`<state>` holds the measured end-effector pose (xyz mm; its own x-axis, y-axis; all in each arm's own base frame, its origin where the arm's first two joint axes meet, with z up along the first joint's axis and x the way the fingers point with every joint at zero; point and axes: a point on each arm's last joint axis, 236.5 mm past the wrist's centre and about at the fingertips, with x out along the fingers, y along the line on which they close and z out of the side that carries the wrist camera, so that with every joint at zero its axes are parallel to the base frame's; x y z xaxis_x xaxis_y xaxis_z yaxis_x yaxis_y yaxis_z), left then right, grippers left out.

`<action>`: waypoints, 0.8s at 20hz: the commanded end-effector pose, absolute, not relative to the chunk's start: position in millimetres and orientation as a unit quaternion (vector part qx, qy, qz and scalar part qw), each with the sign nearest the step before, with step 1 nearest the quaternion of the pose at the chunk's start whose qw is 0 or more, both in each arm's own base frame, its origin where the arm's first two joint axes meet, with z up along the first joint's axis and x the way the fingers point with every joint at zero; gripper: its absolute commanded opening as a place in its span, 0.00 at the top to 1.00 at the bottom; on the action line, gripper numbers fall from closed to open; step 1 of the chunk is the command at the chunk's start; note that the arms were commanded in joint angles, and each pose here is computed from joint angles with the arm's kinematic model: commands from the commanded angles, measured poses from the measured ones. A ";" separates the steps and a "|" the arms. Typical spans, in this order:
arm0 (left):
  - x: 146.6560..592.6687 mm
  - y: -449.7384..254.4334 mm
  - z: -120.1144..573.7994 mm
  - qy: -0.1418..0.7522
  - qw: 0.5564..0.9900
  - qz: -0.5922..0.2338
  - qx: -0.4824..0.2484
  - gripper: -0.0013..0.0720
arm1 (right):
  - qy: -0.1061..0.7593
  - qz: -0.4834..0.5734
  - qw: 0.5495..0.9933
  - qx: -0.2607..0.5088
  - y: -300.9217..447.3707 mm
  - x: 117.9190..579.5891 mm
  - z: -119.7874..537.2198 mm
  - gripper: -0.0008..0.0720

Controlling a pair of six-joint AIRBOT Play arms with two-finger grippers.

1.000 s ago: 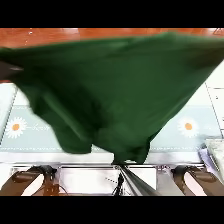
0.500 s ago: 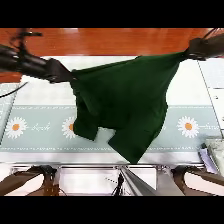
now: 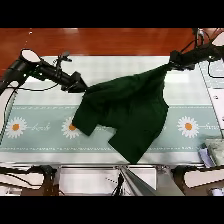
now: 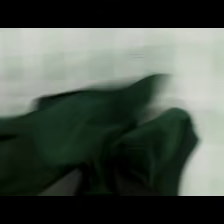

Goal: Fold the shirts.

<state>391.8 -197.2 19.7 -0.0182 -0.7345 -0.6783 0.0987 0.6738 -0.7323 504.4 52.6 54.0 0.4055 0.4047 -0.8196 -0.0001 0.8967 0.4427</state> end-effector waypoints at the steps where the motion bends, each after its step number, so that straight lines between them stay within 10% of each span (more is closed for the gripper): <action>1: 404.8 -183.4 29.2 0.634 0.650 -0.323 -0.267 0.46 | 0.539 0.164 0.805 0.185 61.1 495.4 56.8 0.49; 10: 343.1 -69.4 71.1 0.653 0.664 -0.255 -0.260 0.45 | 0.640 0.075 0.758 0.097 -32.5 383.4 78.8 0.36; 12: 304.2 -77.1 39.6 0.677 0.640 -0.239 -0.276 0.22 | 0.640 0.080 0.756 0.112 -24.4 371.6 67.6 0.36; 16: 238.4 -99.9 -21.9 0.706 0.590 -0.222 -0.323 0.17 | 0.625 0.094 0.762 0.142 -3.5 352.0 40.4 0.36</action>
